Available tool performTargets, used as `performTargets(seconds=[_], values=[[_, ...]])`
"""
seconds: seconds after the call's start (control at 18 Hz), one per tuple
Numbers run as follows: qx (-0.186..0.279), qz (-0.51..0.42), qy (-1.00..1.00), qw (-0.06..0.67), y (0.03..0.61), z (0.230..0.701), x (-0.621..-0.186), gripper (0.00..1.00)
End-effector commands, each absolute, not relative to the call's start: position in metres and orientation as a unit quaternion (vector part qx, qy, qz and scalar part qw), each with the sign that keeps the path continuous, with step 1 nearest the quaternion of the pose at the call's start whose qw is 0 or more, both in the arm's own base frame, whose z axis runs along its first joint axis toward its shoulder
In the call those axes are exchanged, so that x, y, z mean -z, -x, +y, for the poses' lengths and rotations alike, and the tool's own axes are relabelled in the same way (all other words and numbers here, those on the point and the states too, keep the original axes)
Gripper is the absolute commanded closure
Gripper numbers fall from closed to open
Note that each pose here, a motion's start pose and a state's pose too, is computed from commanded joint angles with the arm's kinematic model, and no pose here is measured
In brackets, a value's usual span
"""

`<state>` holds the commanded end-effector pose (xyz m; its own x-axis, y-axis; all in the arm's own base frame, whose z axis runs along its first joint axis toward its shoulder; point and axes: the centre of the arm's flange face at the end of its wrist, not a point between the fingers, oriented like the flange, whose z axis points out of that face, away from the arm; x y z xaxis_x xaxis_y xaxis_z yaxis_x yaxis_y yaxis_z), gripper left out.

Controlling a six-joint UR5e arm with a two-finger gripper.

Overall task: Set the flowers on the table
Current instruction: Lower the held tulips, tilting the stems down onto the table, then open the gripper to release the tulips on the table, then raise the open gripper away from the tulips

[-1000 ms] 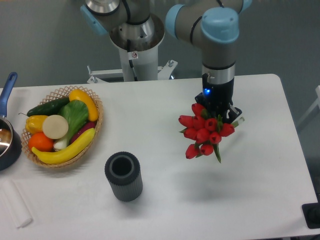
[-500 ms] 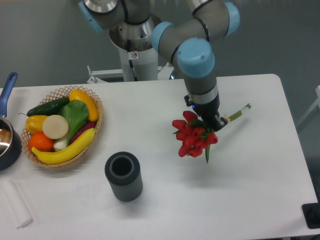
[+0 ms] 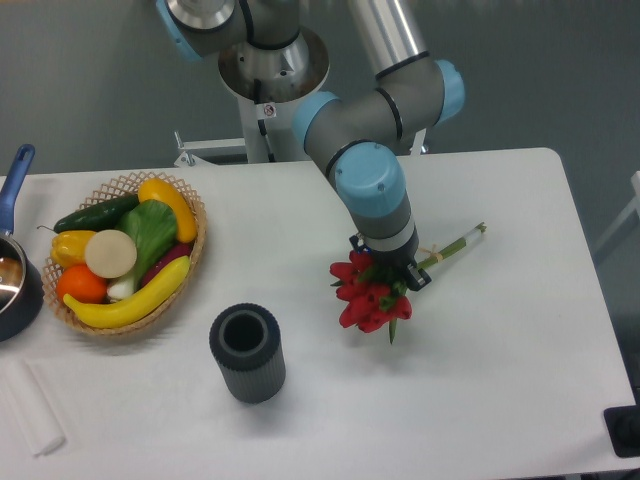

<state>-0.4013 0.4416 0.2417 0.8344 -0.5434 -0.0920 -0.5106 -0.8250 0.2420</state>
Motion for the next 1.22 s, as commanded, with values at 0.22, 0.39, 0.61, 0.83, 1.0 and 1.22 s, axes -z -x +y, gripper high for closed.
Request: performTargets(seconds=[0.22,0.39,0.61,0.83,1.0,1.22], values=[[0.077,-0.278,-0.952,0.106,0.402,0.443,-0.237,0.62],[0.077,-0.276,-0.953,0.104,0.401,0.444,-0.236,0.45],[0.094,-0.274,-0.953,0.091,0.402,0.445,-0.255,0.0],[0.106,-0.238,-0.965,-0.014,0.408,0.448,-0.3,0.0],[0.121,-0.18,-0.972,-0.09,0.421,0.444,-0.346,0.0],[0.154,-0.153,-0.969,-0.118,0.44,0.439,-0.404,0.0]])
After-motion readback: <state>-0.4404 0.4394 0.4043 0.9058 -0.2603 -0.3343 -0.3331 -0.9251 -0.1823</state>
